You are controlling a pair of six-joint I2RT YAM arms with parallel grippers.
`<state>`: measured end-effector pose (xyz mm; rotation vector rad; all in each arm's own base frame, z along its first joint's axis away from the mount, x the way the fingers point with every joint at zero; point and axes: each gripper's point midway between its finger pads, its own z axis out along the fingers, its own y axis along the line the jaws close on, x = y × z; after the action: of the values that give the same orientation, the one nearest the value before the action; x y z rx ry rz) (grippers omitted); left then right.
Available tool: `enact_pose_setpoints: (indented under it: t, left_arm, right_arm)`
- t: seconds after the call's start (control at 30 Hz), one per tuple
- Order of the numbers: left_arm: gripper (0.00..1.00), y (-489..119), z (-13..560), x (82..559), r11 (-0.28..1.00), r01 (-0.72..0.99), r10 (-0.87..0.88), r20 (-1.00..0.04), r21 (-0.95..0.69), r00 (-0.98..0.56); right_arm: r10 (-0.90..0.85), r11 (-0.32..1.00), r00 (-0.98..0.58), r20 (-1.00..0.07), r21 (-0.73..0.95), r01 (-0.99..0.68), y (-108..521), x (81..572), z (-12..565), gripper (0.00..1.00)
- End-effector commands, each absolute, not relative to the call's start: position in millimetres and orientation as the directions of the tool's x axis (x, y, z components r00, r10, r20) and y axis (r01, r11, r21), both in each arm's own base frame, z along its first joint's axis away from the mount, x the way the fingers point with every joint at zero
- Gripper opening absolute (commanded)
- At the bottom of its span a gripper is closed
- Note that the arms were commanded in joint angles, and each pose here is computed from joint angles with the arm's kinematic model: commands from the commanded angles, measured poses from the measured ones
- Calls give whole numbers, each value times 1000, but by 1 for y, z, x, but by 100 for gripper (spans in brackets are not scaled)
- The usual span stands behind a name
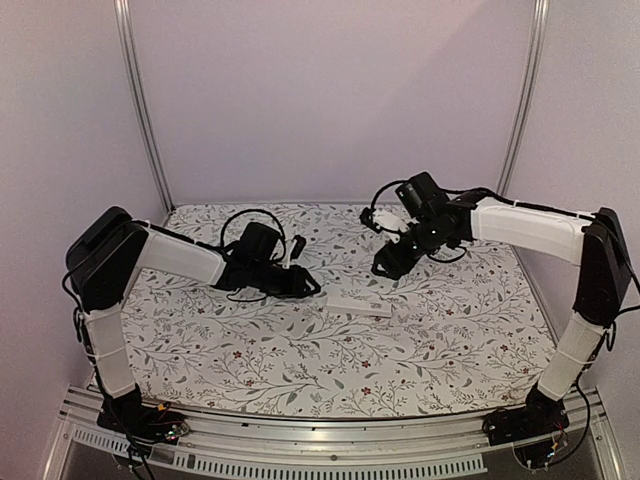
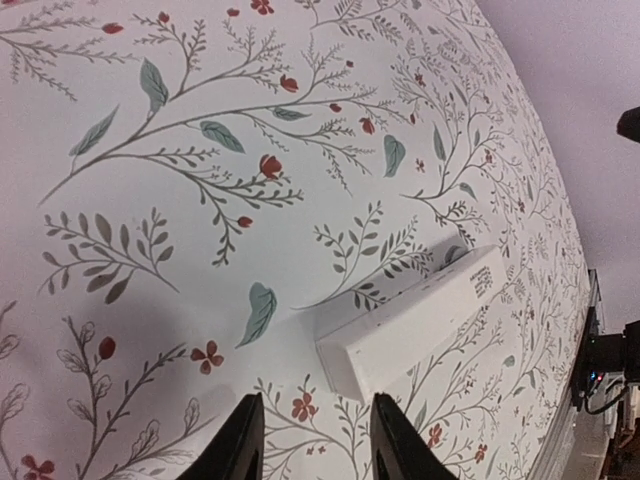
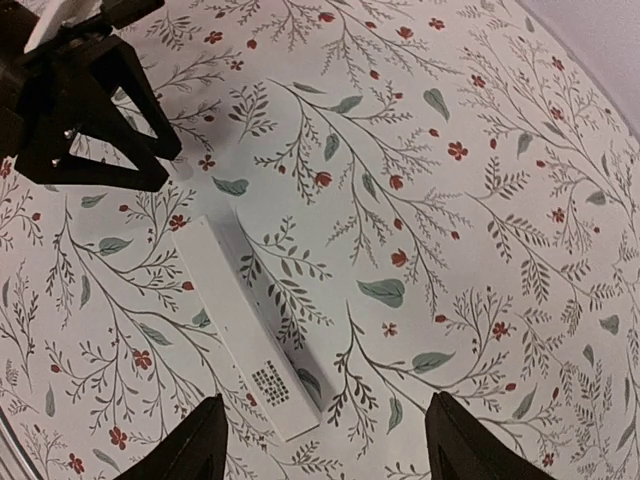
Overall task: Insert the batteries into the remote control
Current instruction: Load the battery cover onto the remote control without the battery cover, then press the battery cover onto the remote control.
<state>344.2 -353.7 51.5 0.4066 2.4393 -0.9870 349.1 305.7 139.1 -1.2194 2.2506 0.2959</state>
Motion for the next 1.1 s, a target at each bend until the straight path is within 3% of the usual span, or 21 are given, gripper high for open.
enact_pose_setpoints:
  t: [0.0,0.03,0.13,0.2,0.33,0.4,0.47,0.57,0.67,0.87,0.97,1.07]
  left_arm:
    - [37,-363,72,342,698,509,142,-600,-504,-788]
    - [37,-364,72,341,700,519,152,-607,-491,-780]
    - [38,-365,76,340,715,549,183,-641,-434,-745]
    - [43,-363,82,340,728,566,197,-671,-388,-714]
    - [65,-358,96,345,747,570,181,-720,-343,-670]
    - [88,-352,103,353,763,531,108,-736,-369,-668]
    - [99,-346,108,360,757,498,49,-723,-423,-689]
    - [100,-352,106,356,681,546,89,-685,-488,-723]
    - [99,-360,95,352,731,562,176,-689,-387,-703]
    - [65,-368,69,342,789,544,260,-648,-285,-716]
    - [55,-374,62,338,790,553,292,-633,-263,-717]
    - [52,-379,59,334,787,566,313,-632,-245,-709]
  right_arm:
    - [-441,755,-583,-682,70,-652,275,342,157,70]
    - [-385,783,-603,-699,98,-614,268,339,159,73]
    - [-236,849,-624,-745,155,-506,245,331,172,98]
    - [-186,867,-637,-748,181,-465,233,326,173,99]
    - [-154,865,-704,-694,249,-436,223,316,156,99]
    - [-155,861,-740,-654,278,-426,223,314,145,99]
    - [-131,867,-776,-617,309,-392,220,316,134,98]
    - [-96,845,-828,-553,393,-361,227,316,119,93]
    - [-72,844,-848,-525,422,-332,231,320,111,92]
    - [-61,828,-894,-444,478,-294,241,318,89,81]
    - [-50,813,-916,-398,517,-269,249,317,78,75]
    - [-35,799,-933,-359,550,-242,254,316,69,70]
